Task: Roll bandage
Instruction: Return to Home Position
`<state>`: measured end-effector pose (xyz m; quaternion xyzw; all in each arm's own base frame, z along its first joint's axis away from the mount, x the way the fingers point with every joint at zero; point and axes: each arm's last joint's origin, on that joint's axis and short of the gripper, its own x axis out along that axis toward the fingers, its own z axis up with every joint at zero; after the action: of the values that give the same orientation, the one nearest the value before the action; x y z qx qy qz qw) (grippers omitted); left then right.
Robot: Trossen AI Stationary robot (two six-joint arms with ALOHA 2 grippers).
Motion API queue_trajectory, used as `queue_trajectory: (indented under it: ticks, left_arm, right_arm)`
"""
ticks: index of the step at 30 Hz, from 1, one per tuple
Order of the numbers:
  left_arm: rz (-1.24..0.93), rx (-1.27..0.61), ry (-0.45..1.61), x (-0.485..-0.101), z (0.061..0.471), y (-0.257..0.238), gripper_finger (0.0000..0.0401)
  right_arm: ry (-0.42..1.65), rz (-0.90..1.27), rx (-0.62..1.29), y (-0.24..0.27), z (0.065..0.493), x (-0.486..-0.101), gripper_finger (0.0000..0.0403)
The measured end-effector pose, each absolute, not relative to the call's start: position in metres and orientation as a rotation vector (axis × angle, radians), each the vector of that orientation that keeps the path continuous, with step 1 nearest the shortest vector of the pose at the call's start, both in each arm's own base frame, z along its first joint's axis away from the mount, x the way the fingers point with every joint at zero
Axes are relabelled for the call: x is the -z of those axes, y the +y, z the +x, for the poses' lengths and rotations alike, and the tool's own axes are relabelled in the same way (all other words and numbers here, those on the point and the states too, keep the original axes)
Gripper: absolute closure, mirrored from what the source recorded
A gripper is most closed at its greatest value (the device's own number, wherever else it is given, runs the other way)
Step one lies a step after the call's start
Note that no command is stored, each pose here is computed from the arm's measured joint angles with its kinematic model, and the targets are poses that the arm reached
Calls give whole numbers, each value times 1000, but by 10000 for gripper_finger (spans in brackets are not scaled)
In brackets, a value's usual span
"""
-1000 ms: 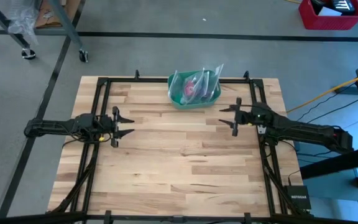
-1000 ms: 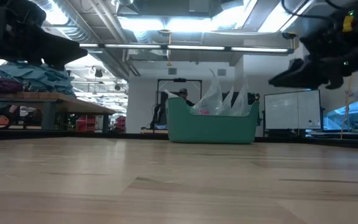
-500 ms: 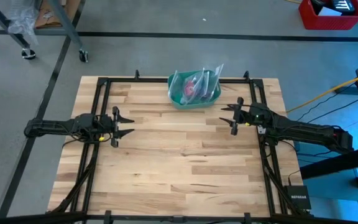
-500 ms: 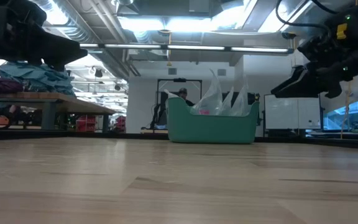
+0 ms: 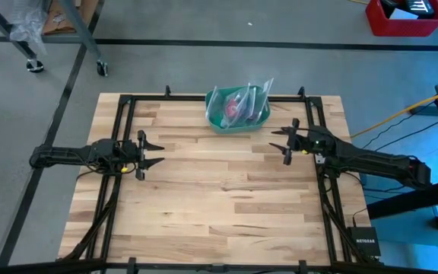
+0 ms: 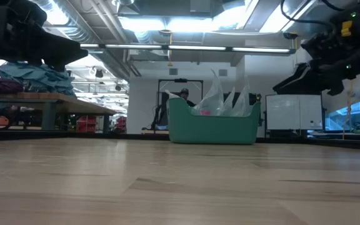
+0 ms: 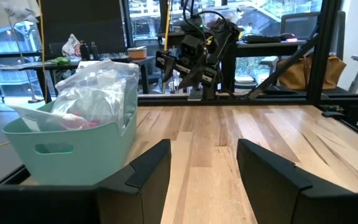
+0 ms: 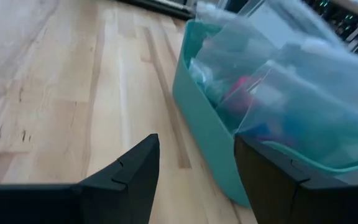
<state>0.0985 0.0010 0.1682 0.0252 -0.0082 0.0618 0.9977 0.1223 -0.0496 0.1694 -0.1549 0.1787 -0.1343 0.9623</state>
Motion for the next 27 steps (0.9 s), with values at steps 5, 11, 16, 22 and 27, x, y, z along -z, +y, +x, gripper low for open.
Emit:
queue_trajectory:
  ticks: [5, 11, 16, 22, 27]
  left_arm:
    - [50, -123, -16, -168, 98, 1, 226]
    - [50, -123, -16, -168, 98, 1, 226]
    - [50, -123, -16, -168, 98, 1, 226]
    - [50, -123, -16, -168, 98, 1, 226]
    - [50, -123, -16, -168, 98, 1, 226]
  right_arm:
    - [287, -333, 289, -47, 115, -178, 194]
    - [177, -362, 301, -41, 107, -189, 194]
    - [129, -375, 220, -29, 108, -193, 194]
    - [110, -381, 114, -18, 111, -192, 194]
    - [82, -384, 106, -16, 108, -195, 194]
